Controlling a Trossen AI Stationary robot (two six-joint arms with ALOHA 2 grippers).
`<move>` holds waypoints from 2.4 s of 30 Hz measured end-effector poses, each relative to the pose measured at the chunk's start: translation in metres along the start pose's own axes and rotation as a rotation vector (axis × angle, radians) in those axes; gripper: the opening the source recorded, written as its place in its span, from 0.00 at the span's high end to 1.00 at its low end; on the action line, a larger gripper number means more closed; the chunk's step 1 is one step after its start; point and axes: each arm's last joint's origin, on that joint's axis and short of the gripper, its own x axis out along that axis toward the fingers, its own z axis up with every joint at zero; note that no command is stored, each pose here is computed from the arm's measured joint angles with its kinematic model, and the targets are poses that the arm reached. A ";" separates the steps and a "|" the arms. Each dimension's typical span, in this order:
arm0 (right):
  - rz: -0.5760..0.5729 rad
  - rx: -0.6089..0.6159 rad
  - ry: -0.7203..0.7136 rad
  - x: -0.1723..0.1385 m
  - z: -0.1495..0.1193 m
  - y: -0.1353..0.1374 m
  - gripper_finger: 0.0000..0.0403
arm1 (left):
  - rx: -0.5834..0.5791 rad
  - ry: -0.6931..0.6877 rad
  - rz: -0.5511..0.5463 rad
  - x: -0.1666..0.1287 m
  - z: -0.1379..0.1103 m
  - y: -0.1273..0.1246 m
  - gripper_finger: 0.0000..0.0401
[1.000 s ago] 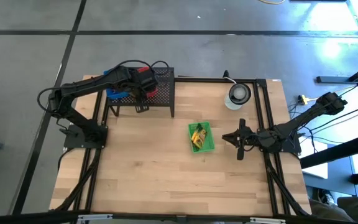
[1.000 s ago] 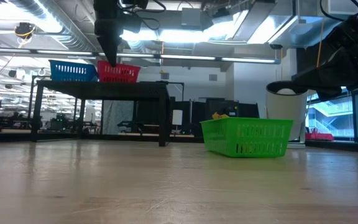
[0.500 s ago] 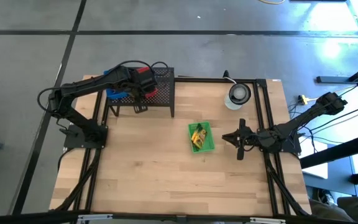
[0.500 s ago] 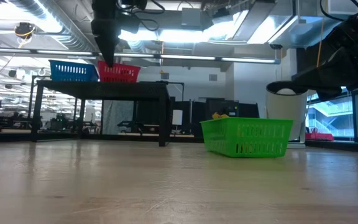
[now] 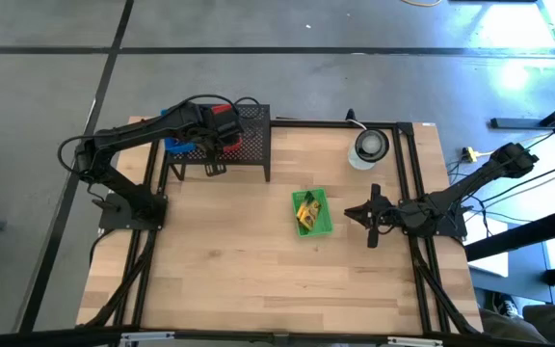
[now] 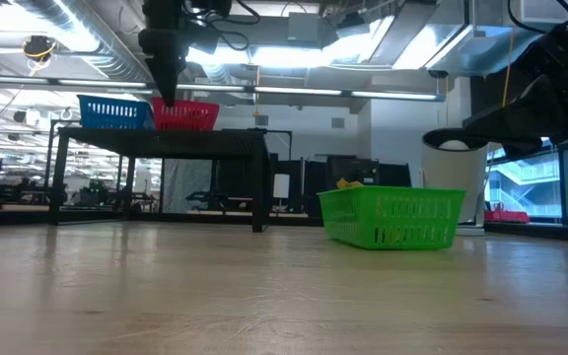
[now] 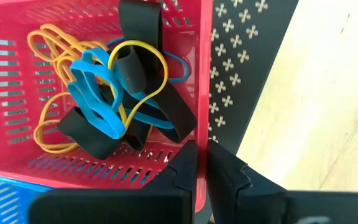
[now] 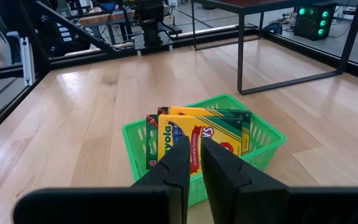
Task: Pick & Place Office Desk Supplies
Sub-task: Put the red bin with rubber bands on the shelf, then put the green bin with crayon boxes on the shelf
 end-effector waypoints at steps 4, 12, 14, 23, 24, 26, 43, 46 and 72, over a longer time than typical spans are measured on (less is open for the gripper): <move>0.000 0.000 0.000 0.000 0.000 0.000 0.90 | 0.007 0.022 -0.003 0.000 -0.002 0.000 0.95; 0.000 0.001 -0.001 0.000 0.000 0.000 0.90 | 0.010 0.036 -0.003 0.000 -0.004 0.000 0.95; 0.000 0.000 0.000 0.000 0.000 0.000 0.90 | 0.010 0.036 -0.002 0.000 -0.004 0.000 0.95; 0.000 0.000 0.000 0.000 0.000 0.000 0.90 | 0.011 0.039 0.024 0.000 -0.004 0.000 0.95; 0.000 0.000 -0.001 0.000 0.000 0.000 0.90 | 0.012 0.040 0.030 0.000 -0.004 0.000 0.95; 0.000 0.000 0.000 0.000 0.000 0.000 0.90 | 0.012 0.043 0.049 0.000 -0.004 0.001 0.95; 0.000 0.000 0.000 0.000 0.000 0.000 0.90 | -0.025 0.034 0.050 -0.001 -0.003 -0.004 0.83; 0.000 0.000 0.000 0.000 0.000 0.000 0.90 | -0.009 0.027 0.077 -0.003 -0.002 -0.009 0.79; 0.000 0.000 0.000 0.000 0.000 0.000 0.90 | 0.180 -0.397 -0.020 -0.038 0.040 -0.130 0.71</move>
